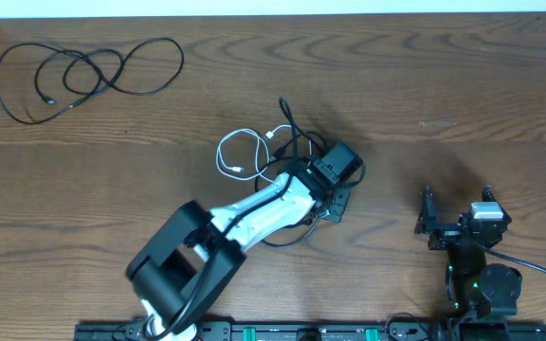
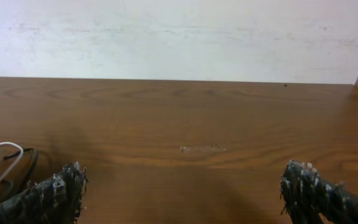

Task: Untangle cables
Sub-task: 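Grasp a black cable in the tangle with the left gripper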

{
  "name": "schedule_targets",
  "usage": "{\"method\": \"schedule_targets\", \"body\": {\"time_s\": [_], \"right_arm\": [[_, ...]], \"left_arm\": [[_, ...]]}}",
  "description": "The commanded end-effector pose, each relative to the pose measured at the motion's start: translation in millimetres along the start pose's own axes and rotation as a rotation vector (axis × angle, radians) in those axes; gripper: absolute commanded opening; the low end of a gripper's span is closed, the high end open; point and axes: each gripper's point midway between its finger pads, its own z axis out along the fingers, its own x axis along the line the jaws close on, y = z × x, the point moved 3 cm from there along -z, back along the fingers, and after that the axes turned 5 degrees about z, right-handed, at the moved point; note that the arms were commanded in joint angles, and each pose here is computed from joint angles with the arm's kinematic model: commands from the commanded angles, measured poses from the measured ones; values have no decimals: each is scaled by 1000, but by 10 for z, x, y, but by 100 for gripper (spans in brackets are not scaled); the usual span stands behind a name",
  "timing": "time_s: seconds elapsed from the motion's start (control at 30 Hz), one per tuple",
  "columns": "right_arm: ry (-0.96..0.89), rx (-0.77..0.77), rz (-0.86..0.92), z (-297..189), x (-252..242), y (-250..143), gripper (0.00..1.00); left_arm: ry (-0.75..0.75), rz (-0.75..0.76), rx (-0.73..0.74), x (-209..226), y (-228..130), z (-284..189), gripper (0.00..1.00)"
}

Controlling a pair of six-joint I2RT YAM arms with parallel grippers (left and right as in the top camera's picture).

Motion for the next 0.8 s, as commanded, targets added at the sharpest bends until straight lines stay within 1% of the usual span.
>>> {"method": "schedule_targets", "body": {"time_s": [0.0,0.1,0.3,0.5,0.6,0.67,0.77], "right_arm": [[11,4,13,-1,24,-13,99],[11,4,13,-1,24,-13,99],[11,4,13,-1,24,-13,99],[11,4,13,-1,24,-13,99],[11,4,13,-1,24,-13,99],[10,4,13,-1,23,-13,99],[11,4,13,-1,24,-13,99]], "left_arm": [[-83,-4,-109,-171,247,-408,8],[-140,5,-147,-260,289,-611,8],[-178,11,-254,-313,392,-1026,8],[-223,-115,-392,-185,540,-1549,8],[-240,-215,-448,-47,592,-1781,8],[-259,-271,-469,13,607,-1889,8],[-328,-300,-478,11,609,-2023,8]]}}
